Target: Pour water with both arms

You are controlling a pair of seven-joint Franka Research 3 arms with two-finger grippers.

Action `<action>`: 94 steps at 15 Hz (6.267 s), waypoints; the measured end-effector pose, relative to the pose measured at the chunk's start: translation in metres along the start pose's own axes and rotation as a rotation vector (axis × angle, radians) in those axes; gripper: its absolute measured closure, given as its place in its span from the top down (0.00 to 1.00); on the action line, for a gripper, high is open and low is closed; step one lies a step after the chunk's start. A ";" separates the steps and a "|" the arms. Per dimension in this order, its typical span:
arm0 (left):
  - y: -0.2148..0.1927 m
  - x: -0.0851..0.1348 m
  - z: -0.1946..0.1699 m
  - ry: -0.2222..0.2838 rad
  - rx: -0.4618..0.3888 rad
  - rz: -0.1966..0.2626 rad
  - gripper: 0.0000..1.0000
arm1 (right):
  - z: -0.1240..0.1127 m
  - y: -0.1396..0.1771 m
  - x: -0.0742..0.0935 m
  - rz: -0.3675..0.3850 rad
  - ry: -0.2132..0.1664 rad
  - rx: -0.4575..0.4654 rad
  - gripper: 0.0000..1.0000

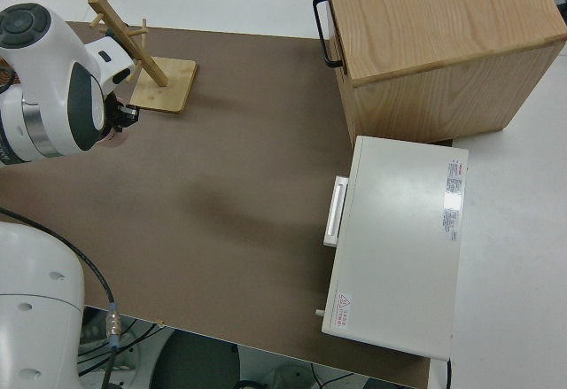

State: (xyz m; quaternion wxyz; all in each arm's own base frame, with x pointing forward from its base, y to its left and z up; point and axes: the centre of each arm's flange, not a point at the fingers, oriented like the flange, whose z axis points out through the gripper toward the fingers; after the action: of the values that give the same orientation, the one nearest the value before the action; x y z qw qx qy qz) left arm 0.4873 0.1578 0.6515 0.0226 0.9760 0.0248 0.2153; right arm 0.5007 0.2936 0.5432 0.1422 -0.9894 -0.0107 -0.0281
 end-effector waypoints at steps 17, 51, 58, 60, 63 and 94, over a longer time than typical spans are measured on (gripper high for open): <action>0.093 -0.088 0.064 -0.100 -0.081 0.036 0.63 | 0.154 -0.108 -0.016 0.127 -0.083 0.039 0.05; 0.160 -0.115 0.099 -0.189 -0.068 0.141 0.63 | 0.243 -0.136 -0.013 0.238 -0.077 0.058 0.94; 0.170 -0.117 0.101 -0.199 -0.074 0.183 0.63 | 0.207 -0.148 0.002 0.184 -0.072 0.009 0.99; 0.172 -0.120 0.102 -0.213 -0.074 0.190 0.63 | 0.189 -0.140 0.011 0.115 -0.073 -0.093 0.99; 0.176 -0.123 0.104 -0.236 -0.076 0.203 0.63 | 0.157 -0.119 0.031 -0.006 -0.051 -0.126 0.99; 0.276 -0.174 0.190 -0.479 -0.170 0.290 0.63 | -0.117 0.292 0.063 -0.027 -0.135 -0.266 0.99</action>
State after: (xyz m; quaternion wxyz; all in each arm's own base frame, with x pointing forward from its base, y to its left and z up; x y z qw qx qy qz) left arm 0.4201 -0.1343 0.4219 0.0784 0.9870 -0.1391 -0.0189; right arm 0.5663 -0.0188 0.5772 0.0083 -0.9989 -0.0297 0.0355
